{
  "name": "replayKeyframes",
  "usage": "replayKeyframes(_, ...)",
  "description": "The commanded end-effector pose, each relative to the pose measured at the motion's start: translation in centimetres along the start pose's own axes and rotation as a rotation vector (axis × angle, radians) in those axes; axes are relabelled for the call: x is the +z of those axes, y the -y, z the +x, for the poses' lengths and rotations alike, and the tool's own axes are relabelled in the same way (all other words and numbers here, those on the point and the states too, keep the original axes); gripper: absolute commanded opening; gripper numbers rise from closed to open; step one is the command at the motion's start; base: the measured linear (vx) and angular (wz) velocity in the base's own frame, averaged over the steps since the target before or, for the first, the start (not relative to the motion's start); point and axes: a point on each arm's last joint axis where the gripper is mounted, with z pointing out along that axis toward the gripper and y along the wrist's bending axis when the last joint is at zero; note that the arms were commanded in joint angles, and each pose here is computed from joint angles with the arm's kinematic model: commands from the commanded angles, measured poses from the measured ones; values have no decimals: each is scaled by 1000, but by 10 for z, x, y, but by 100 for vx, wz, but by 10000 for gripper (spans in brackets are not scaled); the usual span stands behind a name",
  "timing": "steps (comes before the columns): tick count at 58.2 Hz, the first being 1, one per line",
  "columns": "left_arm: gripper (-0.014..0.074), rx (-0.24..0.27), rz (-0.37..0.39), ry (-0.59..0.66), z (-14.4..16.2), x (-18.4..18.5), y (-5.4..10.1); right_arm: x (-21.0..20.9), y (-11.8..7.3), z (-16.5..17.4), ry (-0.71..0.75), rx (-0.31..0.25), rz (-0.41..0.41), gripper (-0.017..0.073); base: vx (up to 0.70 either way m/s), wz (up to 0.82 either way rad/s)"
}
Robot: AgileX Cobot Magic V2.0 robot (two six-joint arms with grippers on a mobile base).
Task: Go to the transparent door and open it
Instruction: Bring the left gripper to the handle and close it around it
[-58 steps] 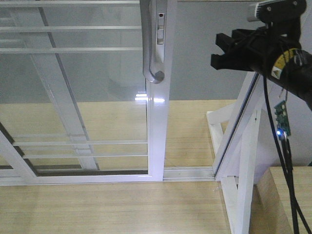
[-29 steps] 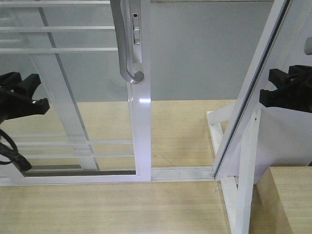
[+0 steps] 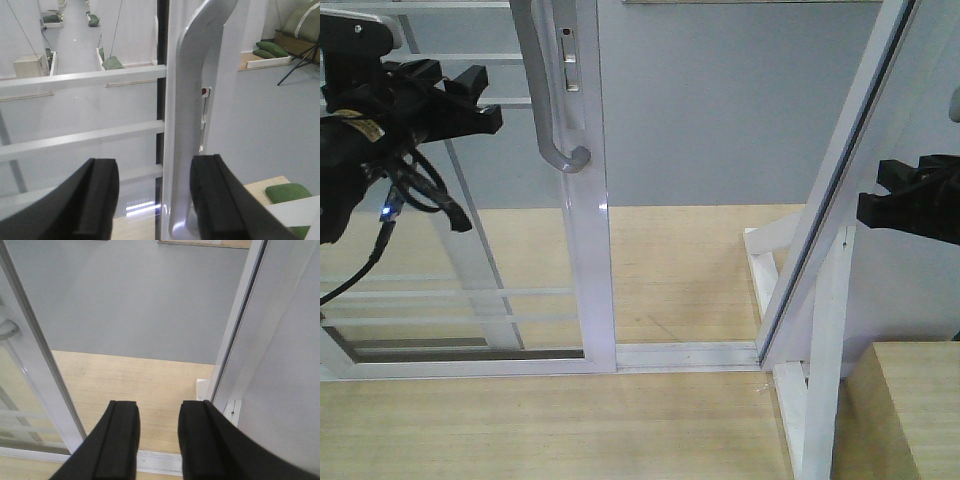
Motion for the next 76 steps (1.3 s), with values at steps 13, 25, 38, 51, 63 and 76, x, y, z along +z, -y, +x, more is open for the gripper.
replayKeyframes(13, 462, -15, 8, 132, -37, 30, 4, -6, -1, -16, 99, -27, -19, 289, 0, 0)
replayKeyframes(25, 462, -90, 22, 141, -40, 48, 7, -7, 0, -16, 103, -57, -11, 289, 0, 0)
replayKeyframes(38, 462, -88, 59, 141, -40, 68, 23, -6, 1, -16, 100, -84, 0, 289, 0, 0)
replayKeyframes(51, 462, -45, 68, 156, -35, 85, 30, -6, 1, -15, 95, -84, 2, 289, 0, 0)
replayKeyframes(63, 461, 95, 51, 160, -27, 93, 29, -6, 1, -15, 95, -83, 2, 289, 0, 0)
replayKeyframes(76, 461, 96, 28, 159, -27, 94, 20, -6, 1, -15, 95, -83, 2, 289, 0, 0)
